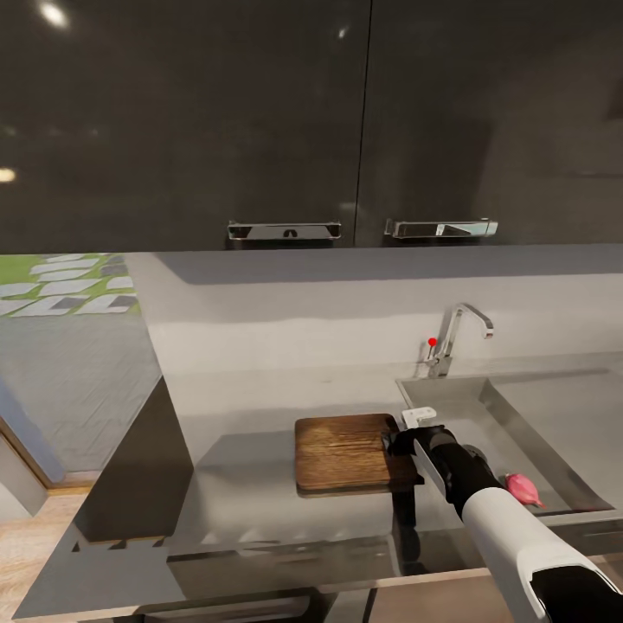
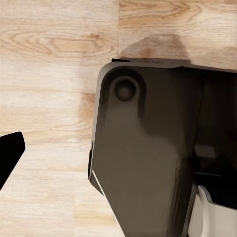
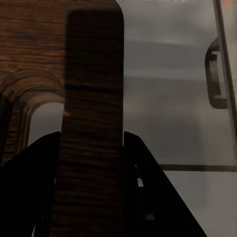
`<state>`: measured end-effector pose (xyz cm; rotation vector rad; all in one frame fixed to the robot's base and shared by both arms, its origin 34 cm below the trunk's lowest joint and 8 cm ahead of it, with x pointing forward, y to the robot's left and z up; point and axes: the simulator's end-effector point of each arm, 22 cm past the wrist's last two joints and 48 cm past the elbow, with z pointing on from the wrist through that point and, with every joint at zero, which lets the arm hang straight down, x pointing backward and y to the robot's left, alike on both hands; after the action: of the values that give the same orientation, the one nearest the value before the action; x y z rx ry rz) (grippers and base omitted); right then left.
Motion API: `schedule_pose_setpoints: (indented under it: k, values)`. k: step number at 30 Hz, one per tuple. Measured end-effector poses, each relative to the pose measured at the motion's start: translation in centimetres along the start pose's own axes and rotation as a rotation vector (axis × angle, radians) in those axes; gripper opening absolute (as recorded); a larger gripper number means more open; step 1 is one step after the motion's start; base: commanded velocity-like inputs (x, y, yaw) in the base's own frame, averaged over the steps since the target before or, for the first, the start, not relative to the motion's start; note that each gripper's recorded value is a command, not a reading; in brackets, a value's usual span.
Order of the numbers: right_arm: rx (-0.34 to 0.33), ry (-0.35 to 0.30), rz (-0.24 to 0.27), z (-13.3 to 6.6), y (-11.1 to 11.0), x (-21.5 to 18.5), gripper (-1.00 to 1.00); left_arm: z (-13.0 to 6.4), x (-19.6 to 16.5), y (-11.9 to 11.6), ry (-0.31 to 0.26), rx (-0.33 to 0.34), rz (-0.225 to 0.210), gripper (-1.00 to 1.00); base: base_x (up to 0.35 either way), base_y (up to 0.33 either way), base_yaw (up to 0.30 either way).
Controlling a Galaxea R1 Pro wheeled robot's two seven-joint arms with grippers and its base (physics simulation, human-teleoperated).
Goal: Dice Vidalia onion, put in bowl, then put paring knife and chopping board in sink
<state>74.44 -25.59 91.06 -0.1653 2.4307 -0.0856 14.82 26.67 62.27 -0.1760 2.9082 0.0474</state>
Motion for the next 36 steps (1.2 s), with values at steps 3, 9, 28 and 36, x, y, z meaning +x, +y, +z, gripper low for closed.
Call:
schedule_pose_setpoints:
  k: [3,9,28,36]
  values:
    - [0.0,0.0,0.0,0.0,0.02,0.01,-1.0,0.0,0.0,0.0,0.0,0.0,0.0,1.0,0.0,0.0,0.0]
    - [0.0,0.0,-0.001,0.0,0.04,-0.01,-1.0,0.0,0.0,0.0,0.0,0.0,0.0,1.0,0.0,0.0,0.0]
    - [-0.001,0.0,-0.001,0.0,0.05,-0.02,-1.0,0.0,0.0,0.0,0.0,0.0,0.0,1.0,0.0,0.0,0.0]
    - [0.0,-0.001,-0.001,-0.01,-0.02,-0.06,-1.0,0.0,0.0,0.0,0.0,0.0,0.0,1.0,0.0,0.0,0.0]
